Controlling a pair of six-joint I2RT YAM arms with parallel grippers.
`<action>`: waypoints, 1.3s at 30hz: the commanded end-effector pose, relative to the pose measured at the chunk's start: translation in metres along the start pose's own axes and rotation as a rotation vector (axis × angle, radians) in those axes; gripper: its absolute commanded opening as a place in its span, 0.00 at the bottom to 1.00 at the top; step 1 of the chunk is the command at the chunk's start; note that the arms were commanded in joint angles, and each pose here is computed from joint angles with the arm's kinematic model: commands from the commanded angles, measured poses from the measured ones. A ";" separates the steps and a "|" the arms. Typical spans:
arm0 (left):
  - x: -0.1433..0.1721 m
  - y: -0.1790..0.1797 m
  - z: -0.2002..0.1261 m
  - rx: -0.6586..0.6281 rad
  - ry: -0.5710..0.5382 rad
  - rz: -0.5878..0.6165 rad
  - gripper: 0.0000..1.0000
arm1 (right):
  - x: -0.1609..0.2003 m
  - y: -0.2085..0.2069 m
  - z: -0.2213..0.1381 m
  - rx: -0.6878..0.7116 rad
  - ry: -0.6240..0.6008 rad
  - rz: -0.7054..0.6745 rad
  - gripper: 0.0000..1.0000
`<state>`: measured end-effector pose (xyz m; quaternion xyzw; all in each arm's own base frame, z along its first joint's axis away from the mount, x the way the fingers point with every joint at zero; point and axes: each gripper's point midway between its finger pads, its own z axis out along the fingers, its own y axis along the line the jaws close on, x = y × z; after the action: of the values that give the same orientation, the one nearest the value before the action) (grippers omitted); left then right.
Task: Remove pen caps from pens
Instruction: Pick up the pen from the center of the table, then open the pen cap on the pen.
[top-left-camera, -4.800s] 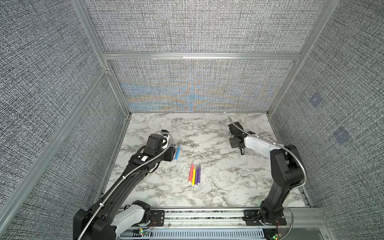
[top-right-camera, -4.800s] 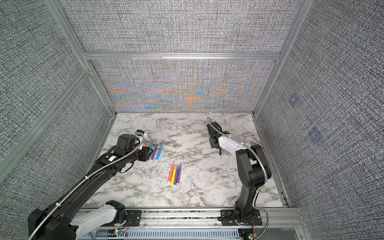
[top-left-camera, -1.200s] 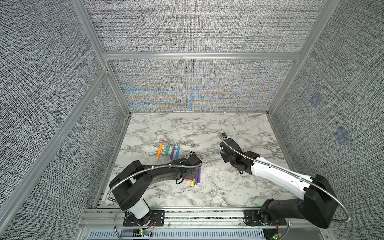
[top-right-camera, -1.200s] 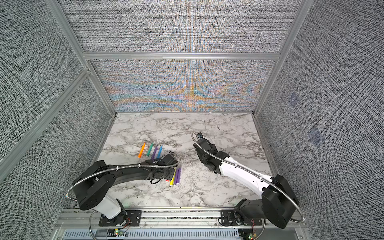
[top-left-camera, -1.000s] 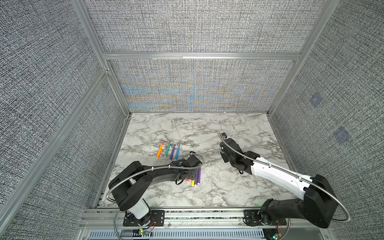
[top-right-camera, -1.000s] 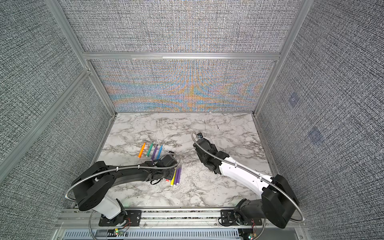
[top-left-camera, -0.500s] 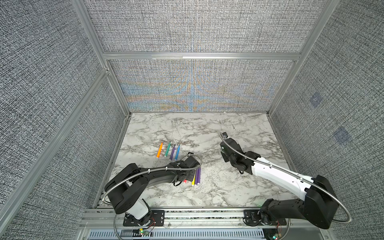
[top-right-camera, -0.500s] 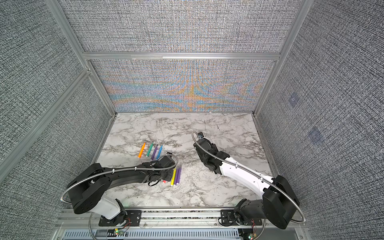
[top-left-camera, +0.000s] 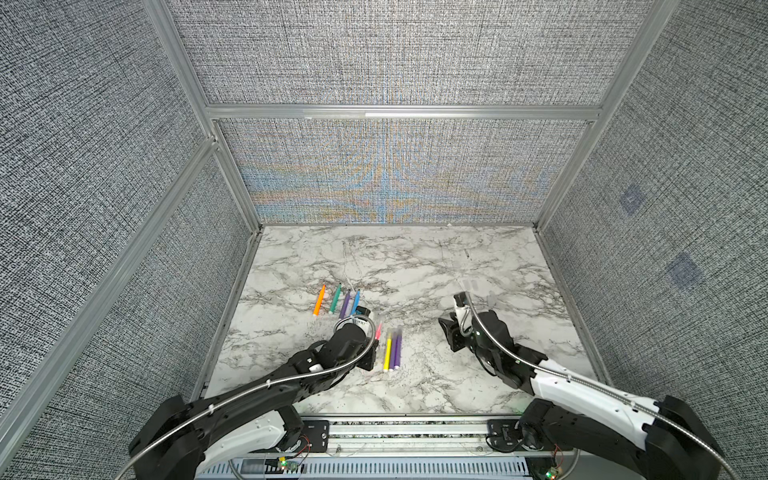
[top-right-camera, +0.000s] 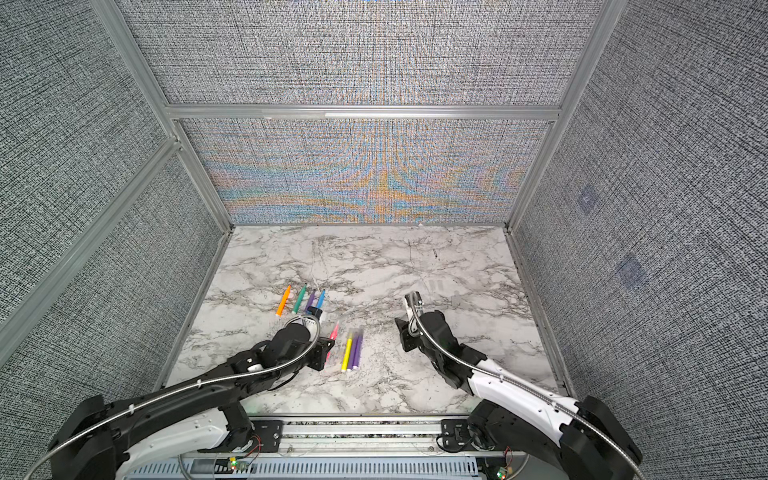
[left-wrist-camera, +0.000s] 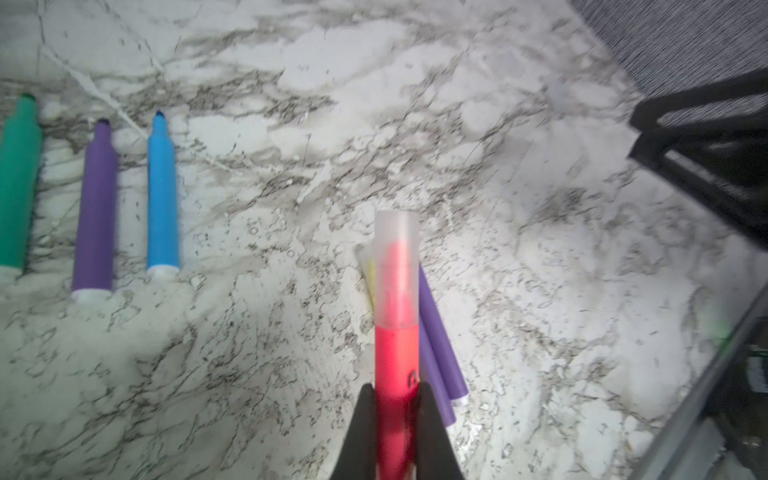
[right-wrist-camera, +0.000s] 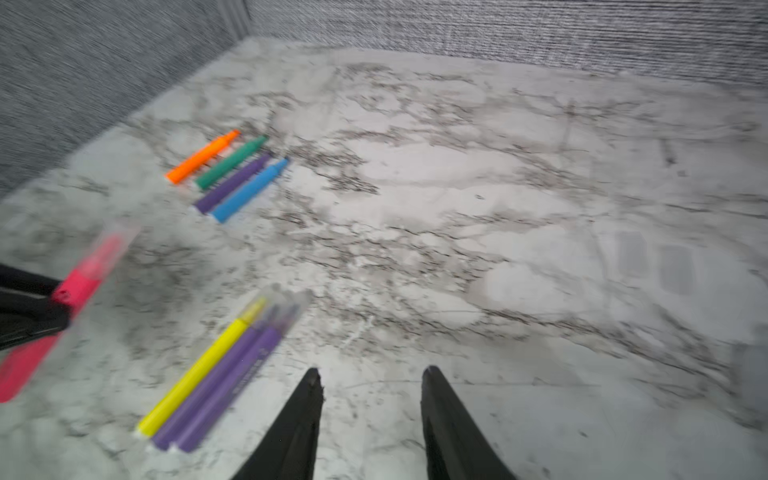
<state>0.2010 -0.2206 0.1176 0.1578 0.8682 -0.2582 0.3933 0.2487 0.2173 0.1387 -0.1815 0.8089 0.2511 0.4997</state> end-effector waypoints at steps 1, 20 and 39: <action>-0.026 -0.026 -0.014 0.157 -0.141 0.000 0.07 | -0.063 0.058 -0.019 -0.330 -0.256 0.096 0.43; -0.037 -0.048 -0.052 0.342 -0.275 0.003 0.04 | -0.073 0.163 0.021 -0.611 -0.211 0.064 0.43; -0.034 -0.043 -0.060 0.336 -0.301 0.020 0.13 | -0.077 0.192 0.034 -0.709 -0.201 0.056 0.00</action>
<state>0.1661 -0.2211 0.1809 0.1913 0.7559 -0.4026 0.4796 0.2016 0.3957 0.2225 -0.2844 0.6528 0.5460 0.4415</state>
